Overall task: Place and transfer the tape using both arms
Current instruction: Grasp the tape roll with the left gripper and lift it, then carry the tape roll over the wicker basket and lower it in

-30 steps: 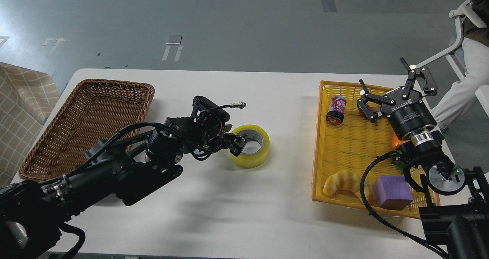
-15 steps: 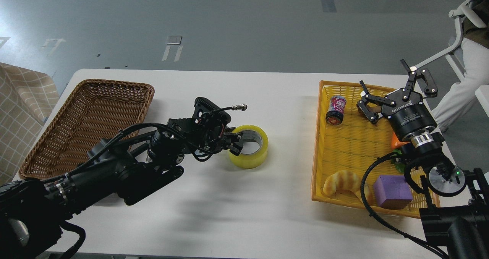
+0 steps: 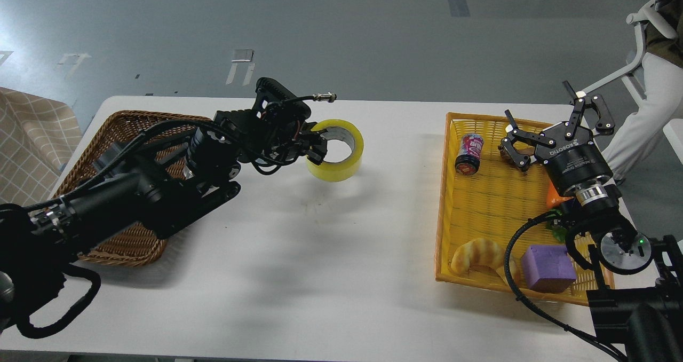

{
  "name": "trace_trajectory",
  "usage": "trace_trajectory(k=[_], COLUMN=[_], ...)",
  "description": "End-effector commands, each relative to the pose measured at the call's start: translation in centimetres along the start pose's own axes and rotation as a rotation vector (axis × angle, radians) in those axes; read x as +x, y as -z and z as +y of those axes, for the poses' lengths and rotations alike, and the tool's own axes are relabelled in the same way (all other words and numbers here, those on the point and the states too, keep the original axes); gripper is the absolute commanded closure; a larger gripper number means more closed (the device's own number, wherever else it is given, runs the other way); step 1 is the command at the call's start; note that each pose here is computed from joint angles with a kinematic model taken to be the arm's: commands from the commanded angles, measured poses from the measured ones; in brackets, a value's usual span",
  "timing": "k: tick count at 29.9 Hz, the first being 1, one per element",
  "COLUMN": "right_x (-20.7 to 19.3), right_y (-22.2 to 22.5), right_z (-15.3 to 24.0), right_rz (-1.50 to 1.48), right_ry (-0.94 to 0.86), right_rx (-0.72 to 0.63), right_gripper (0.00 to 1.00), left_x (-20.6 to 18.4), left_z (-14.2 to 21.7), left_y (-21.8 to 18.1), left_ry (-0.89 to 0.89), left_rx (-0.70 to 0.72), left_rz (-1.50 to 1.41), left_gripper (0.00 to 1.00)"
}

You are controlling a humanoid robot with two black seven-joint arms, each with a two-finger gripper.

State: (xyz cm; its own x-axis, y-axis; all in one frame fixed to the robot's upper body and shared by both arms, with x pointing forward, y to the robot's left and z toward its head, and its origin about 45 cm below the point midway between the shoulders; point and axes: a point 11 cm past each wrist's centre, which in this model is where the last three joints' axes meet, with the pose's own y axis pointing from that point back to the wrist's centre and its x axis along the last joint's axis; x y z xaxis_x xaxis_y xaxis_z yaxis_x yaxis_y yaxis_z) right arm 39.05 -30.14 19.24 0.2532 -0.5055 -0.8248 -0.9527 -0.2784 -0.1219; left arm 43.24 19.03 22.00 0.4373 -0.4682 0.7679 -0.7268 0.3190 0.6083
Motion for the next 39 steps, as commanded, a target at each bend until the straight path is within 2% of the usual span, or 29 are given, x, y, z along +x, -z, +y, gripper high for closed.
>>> trace_trajectory(k=[1, 8, 12, 18, 25, 39], right_x=[0.0, 0.0, 0.1, 0.1, -0.2, -0.4], right_y=[0.0, -0.1, -0.1, -0.2, -0.2, -0.3], right_z=[0.0, 0.0, 0.0, 0.0, -0.4, -0.6], right_rz=[0.0, 0.0, -0.001, -0.002, 0.001, 0.003], right_ry=[0.0, -0.001, -0.003, -0.004, 0.006, 0.012], right_rx=[0.0, -0.002, -0.003, -0.008, -0.011, -0.014], right_gripper=[0.0, 0.0, 0.01, 0.0, 0.0, 0.0], left_x=[-0.2, -1.9, -3.5, -5.4, -9.0, -16.0], left_z=[1.3, 4.3, 7.4, 10.7, 13.2, 14.1], left_y=[3.3, 9.5, 14.0, 17.9, 20.1, 20.2], left_ry=[0.009, 0.043, 0.073, 0.084, 0.13, 0.187], left_rx=[0.059, 0.167, 0.243, 0.316, 0.371, 0.392], left_rz=[0.004, 0.058, 0.128, 0.166, 0.214, 0.327], left_gripper=[1.0, 1.0, 1.0, 1.0, 1.0, 1.0])
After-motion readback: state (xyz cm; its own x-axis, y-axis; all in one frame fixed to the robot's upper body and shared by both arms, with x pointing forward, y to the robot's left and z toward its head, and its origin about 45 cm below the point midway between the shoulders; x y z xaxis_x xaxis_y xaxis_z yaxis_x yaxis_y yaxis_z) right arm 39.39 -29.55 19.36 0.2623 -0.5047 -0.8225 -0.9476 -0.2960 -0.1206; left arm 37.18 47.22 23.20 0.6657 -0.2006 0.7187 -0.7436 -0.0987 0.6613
